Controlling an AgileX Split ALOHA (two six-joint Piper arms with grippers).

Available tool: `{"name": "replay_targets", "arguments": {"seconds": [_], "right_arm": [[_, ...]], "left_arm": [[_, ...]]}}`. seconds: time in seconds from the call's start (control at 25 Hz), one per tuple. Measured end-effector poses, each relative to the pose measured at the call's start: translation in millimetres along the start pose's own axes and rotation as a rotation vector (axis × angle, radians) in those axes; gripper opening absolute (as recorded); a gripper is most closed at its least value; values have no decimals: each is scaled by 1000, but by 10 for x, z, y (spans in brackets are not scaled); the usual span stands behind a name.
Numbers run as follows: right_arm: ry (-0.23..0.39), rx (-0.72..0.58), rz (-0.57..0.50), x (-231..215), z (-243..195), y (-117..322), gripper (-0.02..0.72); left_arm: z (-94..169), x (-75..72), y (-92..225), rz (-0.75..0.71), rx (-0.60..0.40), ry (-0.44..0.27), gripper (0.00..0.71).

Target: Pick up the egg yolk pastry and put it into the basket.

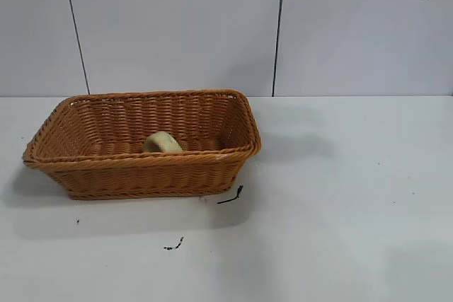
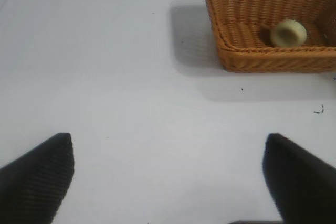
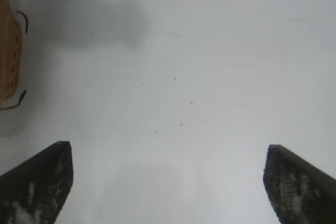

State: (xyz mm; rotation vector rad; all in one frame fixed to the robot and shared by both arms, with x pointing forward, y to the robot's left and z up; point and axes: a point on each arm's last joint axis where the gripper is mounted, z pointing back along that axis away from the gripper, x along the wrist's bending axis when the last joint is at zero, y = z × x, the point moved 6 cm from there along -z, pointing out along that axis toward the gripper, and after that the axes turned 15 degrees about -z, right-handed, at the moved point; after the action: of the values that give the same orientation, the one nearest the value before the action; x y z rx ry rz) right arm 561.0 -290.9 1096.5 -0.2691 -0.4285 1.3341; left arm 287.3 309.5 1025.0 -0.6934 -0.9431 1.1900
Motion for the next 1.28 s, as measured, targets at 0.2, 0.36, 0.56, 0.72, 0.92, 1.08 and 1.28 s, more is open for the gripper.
{"name": "replay_targets", "arguments": {"seconds": [0.2,0.36,0.56,0.72,0.92,1.08,1.28], "right_arm": [[7,-14,4,-176,328,798,683],[15,-60,12,-335,449,1414,683],[-3,-233,25,-494,446,1982,683],[-28,-345,29,-575,344,2324,683],[-54,-472,34,-610,409,2486,683],[-88,-559,53,-608,516,2560,683],[-108,-663,50,-633,632,2649,683]], "left_arm": [[0,0,0,0,0,0,696],[0,0,0,0,0,0,696],[0,0,0,0,0,0,696],[0,0,0,0,0,0,696],[0,0,0,0,0,0,696],[0,0,0,0,0,0,696],[0,0,0,0,0,0,696]]}}
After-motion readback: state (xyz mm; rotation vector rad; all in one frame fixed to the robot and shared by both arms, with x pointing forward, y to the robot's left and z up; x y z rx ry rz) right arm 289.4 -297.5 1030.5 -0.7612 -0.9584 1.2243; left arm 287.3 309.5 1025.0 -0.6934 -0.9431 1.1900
